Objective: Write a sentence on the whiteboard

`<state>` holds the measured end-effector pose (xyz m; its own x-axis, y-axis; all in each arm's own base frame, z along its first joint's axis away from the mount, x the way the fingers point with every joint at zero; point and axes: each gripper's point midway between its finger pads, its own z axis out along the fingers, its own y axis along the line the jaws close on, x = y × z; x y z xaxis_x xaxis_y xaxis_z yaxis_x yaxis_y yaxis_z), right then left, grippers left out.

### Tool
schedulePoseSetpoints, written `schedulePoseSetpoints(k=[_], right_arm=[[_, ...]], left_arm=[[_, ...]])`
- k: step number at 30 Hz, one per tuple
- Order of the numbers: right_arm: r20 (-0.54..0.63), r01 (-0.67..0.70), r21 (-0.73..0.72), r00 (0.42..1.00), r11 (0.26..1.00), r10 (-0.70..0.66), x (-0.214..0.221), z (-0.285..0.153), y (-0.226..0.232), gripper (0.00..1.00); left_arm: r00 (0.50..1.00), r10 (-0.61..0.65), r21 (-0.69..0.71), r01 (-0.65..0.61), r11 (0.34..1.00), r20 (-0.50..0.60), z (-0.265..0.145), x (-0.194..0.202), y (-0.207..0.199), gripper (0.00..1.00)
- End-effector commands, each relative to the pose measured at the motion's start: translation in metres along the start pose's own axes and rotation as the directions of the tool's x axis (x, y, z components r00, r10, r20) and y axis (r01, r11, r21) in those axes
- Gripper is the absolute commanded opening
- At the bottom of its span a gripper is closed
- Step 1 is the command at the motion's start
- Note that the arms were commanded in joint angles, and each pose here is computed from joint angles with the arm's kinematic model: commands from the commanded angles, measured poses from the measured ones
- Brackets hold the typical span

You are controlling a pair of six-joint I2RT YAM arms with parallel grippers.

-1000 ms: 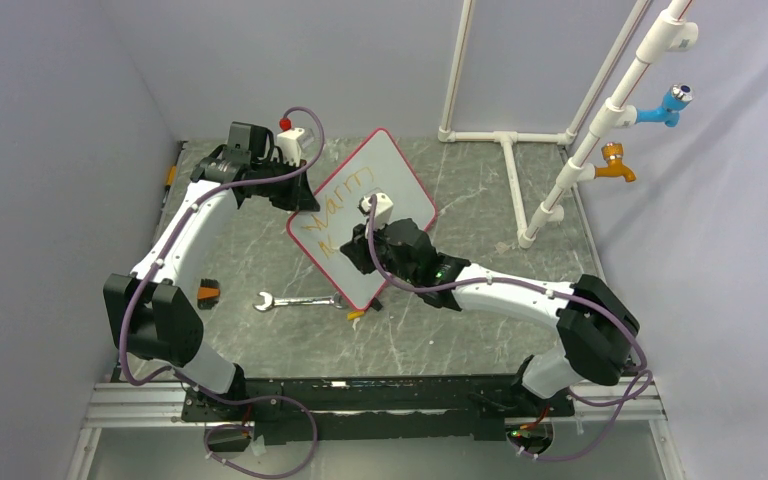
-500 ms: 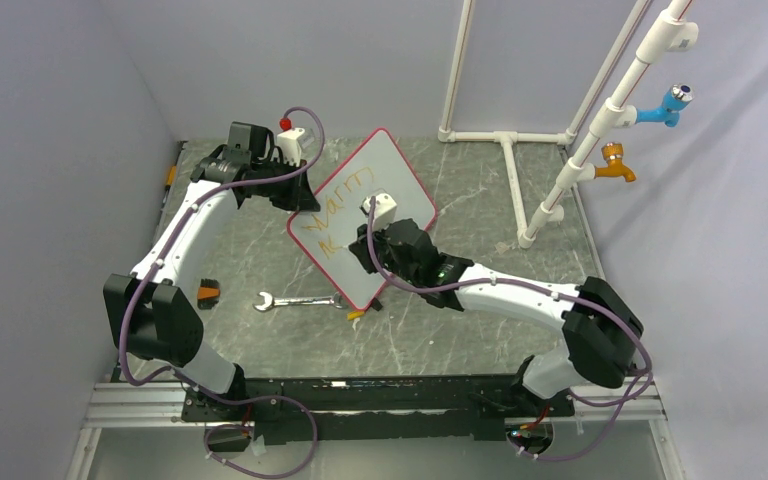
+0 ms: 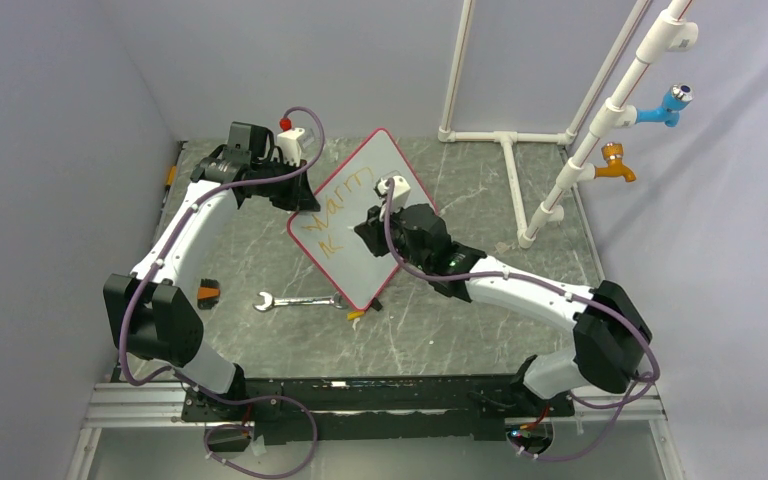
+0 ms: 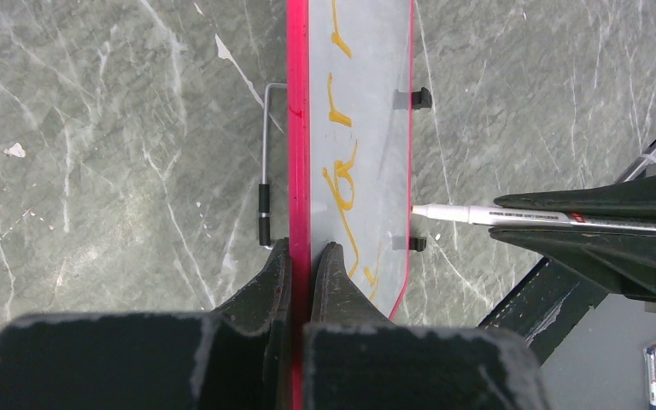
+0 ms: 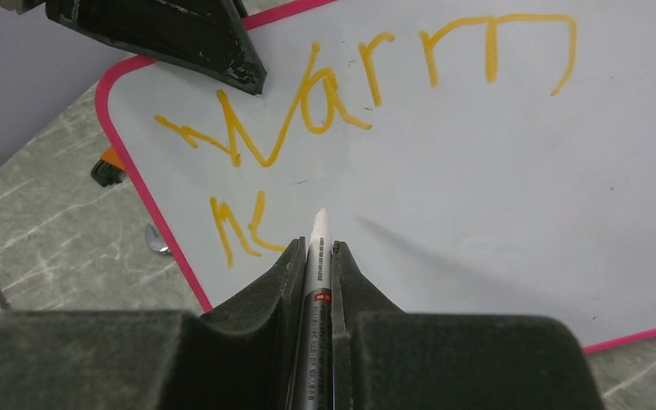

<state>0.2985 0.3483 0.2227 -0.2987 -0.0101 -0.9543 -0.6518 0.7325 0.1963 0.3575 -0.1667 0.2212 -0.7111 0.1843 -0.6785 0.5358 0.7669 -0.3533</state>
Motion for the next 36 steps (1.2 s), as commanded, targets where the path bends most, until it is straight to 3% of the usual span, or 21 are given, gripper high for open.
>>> schedulePoseSetpoints(k=[1, 20, 36], right_arm=[[0.067, -0.011, -0.082, 0.998, 0.997, 0.017, -0.026, 0.008, 0.018, 0.0], [0.027, -0.019, -0.165, 0.999, 0.986, 0.024, -0.016, 0.024, 0.034, 0.0], [-0.063, -0.06, -0.161, 0.997, 0.985, 0.051, 0.029, 0.009, 0.031, 0.0]], left_arm=[[0.99, 0.098, -0.23, -0.119, 0.966, -0.1, 0.001, 0.018, 0.053, 0.0], [0.99, 0.098, -0.219, -0.118, 0.969, -0.098, 0.001, 0.017, 0.051, 0.0], [0.99, 0.1, -0.222, -0.12, 0.968, -0.096, 0.001, 0.017, 0.051, 0.0]])
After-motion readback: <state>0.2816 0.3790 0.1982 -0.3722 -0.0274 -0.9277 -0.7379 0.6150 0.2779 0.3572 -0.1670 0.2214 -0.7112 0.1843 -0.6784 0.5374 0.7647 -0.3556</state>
